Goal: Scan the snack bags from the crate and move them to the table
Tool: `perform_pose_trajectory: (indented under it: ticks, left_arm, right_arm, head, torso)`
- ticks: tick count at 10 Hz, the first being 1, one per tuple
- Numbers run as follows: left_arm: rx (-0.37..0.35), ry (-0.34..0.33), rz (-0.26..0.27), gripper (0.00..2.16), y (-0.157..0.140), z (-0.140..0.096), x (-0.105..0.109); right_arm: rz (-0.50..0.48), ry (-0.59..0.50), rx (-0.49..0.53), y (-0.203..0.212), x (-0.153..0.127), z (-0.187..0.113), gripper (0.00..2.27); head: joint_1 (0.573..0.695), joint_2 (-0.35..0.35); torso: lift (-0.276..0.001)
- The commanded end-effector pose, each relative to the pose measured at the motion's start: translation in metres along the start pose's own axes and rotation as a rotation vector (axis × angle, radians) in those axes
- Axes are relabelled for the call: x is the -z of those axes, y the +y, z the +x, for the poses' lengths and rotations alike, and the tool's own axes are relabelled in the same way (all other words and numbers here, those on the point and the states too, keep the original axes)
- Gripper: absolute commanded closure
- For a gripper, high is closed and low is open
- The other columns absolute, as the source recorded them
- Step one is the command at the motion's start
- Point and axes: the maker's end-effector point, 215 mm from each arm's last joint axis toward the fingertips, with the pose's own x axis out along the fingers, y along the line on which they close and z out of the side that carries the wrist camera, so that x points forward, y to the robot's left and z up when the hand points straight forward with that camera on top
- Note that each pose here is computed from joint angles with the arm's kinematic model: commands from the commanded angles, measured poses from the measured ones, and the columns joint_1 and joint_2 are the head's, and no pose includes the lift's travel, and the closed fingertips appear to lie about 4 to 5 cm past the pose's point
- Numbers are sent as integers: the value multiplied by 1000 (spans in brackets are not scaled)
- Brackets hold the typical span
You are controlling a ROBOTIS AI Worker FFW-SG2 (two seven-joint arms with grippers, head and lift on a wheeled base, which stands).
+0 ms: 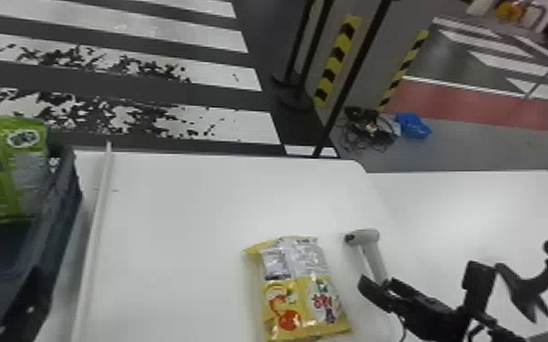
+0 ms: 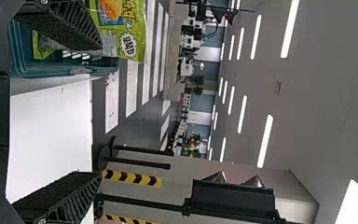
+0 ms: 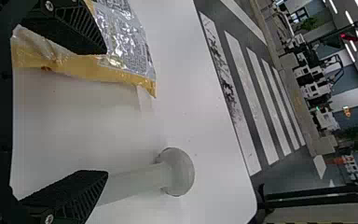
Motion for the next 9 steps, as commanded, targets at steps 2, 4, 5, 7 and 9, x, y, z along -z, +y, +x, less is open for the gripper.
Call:
perform_pose_trajectory:
  ticks: [2, 4, 5, 7, 9]
  left_arm:
    - [0, 5, 2, 29, 1, 0, 4]
    - [-1, 10, 1, 29, 2, -1, 6]
    - [2, 11, 0, 29, 0, -1, 6]
    - [4, 9, 1, 29, -1, -1, 5]
    - [3, 11, 5, 29, -1, -1, 6]
  right_arm:
    - [128, 100, -83, 17, 15, -6, 73]
    - [146, 107, -171, 35, 8, 1, 63]
    - [146, 119, -210, 40, 7, 9, 56]
    - [221, 157, -292, 39, 10, 25, 56]
    - [238, 166, -345, 43, 9, 29, 56]
  head:
    - [695, -350]
    - [695, -335]
    - [695, -327]
    - [695, -301]
    - [695, -294]
  torso:
    - [-95]
    - [-95]
    - [-95]
    - [-95]
    - [-95]
